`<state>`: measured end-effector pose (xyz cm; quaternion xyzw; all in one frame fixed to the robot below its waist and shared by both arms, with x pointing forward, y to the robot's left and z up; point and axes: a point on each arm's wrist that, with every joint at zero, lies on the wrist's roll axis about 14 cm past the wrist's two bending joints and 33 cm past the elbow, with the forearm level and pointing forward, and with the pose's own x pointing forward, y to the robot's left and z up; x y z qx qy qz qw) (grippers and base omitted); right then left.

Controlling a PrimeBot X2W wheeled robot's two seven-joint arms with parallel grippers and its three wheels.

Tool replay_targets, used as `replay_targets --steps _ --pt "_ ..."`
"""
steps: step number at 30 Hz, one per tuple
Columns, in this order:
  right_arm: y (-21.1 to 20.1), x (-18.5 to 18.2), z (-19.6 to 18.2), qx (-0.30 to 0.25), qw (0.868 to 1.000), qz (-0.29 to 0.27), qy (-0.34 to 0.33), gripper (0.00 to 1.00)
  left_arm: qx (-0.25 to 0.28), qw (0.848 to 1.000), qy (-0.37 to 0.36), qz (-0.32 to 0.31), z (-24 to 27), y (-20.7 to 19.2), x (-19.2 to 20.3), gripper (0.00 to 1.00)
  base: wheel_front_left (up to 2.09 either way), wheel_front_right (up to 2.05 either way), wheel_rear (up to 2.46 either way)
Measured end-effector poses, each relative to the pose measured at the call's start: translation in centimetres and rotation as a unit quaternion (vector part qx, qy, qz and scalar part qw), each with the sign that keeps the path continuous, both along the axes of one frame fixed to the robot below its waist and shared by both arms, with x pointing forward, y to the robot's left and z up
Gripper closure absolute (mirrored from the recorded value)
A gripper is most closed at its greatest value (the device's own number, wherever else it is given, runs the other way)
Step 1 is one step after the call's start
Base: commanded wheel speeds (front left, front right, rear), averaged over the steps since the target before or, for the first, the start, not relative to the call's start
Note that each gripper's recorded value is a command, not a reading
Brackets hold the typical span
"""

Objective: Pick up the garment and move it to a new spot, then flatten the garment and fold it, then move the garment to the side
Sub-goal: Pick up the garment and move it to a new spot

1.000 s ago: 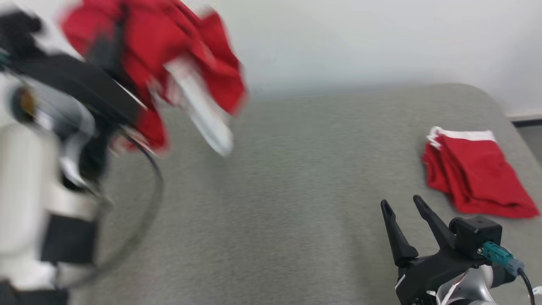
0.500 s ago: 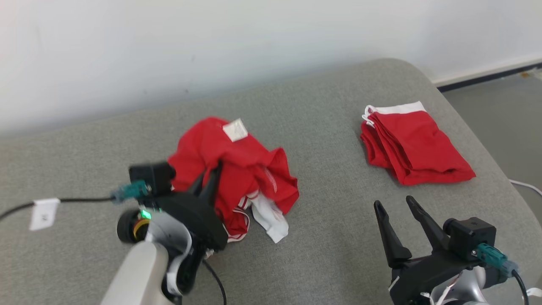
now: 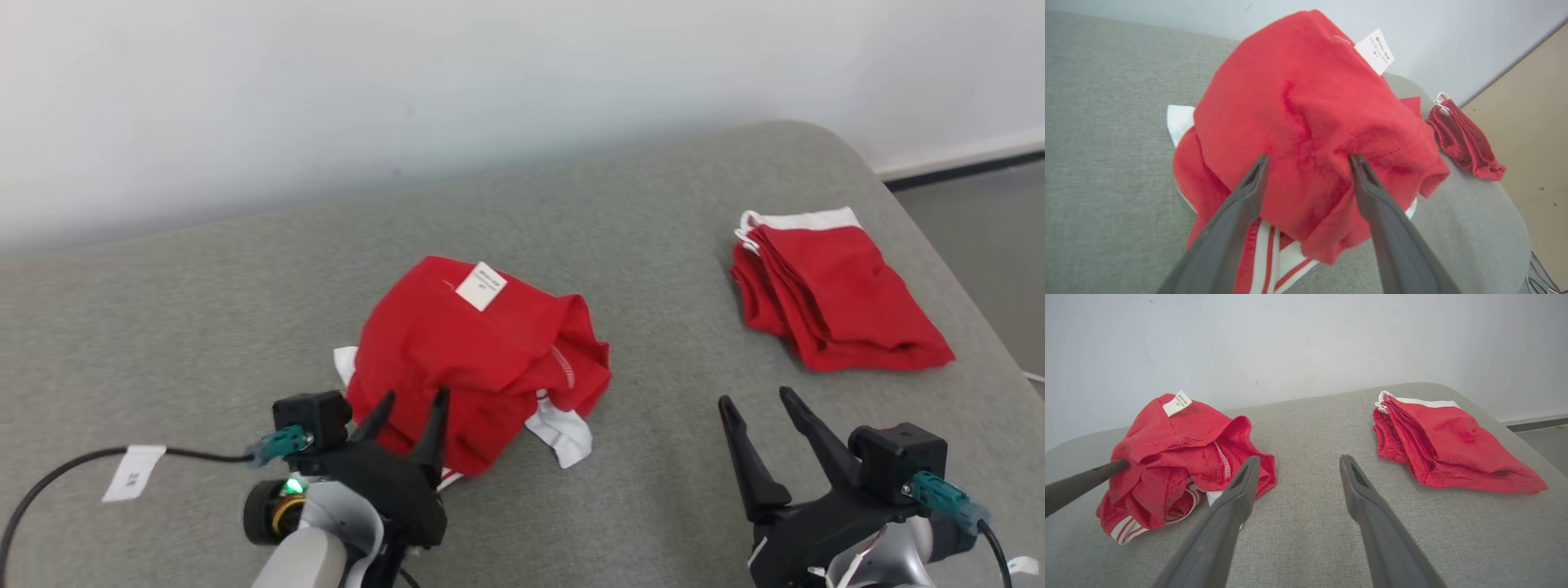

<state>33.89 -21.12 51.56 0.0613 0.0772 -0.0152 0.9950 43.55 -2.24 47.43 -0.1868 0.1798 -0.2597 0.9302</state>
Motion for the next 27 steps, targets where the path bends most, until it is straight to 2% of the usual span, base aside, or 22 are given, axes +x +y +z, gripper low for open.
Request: replay_targets --steps 4,5,10,14,21,27 --pt "0.8 0.3 0.2 0.001 1.0 0.014 -0.003 0.0 0.006 0.996 -0.082 0.043 3.1 3.6 0.5 0.0 0.0 0.0 0.0" --pt "0.8 0.3 0.2 0.001 1.0 0.014 -0.003 0.0 0.006 0.996 -0.082 0.043 3.1 3.6 0.5 0.0 0.0 0.0 0.0" --pt "2.4 0.7 -0.3 0.006 0.999 0.04 0.001 0.0 -0.013 0.98 -0.157 0.123 5.9 9.2 -1.0 0.0 0.0 0.0 0.0" --pt "3.6 1.2 -0.4 0.01 0.998 0.059 -0.001 0.0 -0.005 0.962 -0.215 0.168 7.6 13.2 -2.6 0.0 0.0 0.0 0.0" --pt "5.4 1.9 -0.6 0.015 0.996 0.087 -0.006 0.0 0.007 0.942 -0.246 0.227 8.6 18.2 -5.6 0.0 0.0 0.0 0.0" --pt "6.1 2.0 -1.4 0.011 0.995 0.101 -0.009 0.0 0.039 0.923 -0.271 0.269 9.1 21.9 -8.7 0.0 0.0 0.0 0.0"
